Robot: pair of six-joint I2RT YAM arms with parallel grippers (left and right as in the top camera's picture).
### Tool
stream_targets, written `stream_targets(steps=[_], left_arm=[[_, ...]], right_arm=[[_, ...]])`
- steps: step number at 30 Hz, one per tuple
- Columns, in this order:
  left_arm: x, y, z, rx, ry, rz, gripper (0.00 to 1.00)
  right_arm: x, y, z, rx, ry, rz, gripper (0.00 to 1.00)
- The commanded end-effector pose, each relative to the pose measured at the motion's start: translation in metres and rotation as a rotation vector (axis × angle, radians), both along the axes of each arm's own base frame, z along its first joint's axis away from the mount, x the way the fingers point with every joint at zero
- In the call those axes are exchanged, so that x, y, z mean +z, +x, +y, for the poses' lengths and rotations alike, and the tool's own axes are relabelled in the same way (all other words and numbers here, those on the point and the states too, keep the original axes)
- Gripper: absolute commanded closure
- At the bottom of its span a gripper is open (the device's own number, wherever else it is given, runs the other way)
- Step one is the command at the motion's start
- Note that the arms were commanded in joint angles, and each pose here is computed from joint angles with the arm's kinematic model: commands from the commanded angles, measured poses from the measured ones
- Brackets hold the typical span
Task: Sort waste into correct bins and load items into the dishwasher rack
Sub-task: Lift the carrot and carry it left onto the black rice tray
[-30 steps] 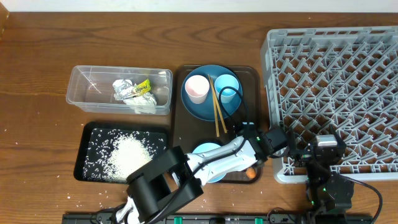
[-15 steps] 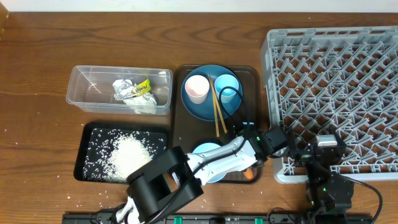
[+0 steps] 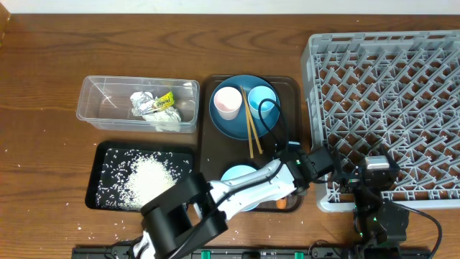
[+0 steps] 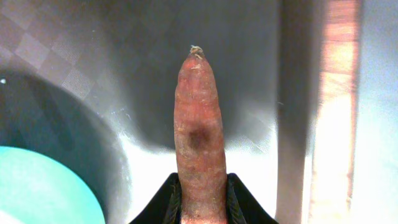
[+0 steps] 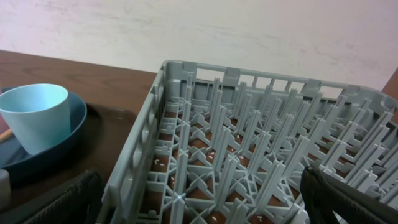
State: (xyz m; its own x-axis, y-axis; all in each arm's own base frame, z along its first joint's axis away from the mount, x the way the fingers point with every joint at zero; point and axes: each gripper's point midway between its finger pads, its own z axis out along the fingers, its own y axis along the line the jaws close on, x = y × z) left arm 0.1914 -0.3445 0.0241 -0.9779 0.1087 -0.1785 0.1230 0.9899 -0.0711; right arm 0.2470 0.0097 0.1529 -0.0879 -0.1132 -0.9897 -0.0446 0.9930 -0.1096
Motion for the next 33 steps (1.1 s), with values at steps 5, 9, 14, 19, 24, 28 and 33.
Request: stream_targets(steps=[5, 9, 14, 19, 24, 28, 33], left_arm=[[0.038, 0.004, -0.002, -0.055, -0.062, -0.065, 0.81], [0.068, 0.011, 0.003, -0.046, -0.117, -0.100, 0.81], [0.105, 0.030, 0.032, 0.034, -0.158, -0.130, 0.81], [0.132, 0.048, 0.094, 0.172, -0.123, -0.124, 0.85], [0.143, 0.060, 0.175, 0.352, 0.012, -0.122, 0.87], [0.143, 0.066, 0.237, 0.502, 0.149, -0.101, 0.86], [0.130, 0.068, 0.290, 0.678, 0.223, -0.061, 0.86]], right_arm=[[0.000, 0.000, -0.002, -0.008, 0.018, -0.002, 0.01], [0.000, 0.000, -0.002, -0.008, 0.018, -0.002, 0.01], [0.000, 0.000, -0.002, -0.008, 0.018, -0.002, 0.01], [0.000, 0.000, -0.002, -0.008, 0.018, -0.002, 0.01], [0.000, 0.000, -0.002, -0.008, 0.018, -0.002, 0.01], [0.000, 0.000, -0.002, -0.008, 0.018, -0.002, 0.01], [0.000, 0.000, -0.002, -0.009, 0.018, -0.002, 0.01]])
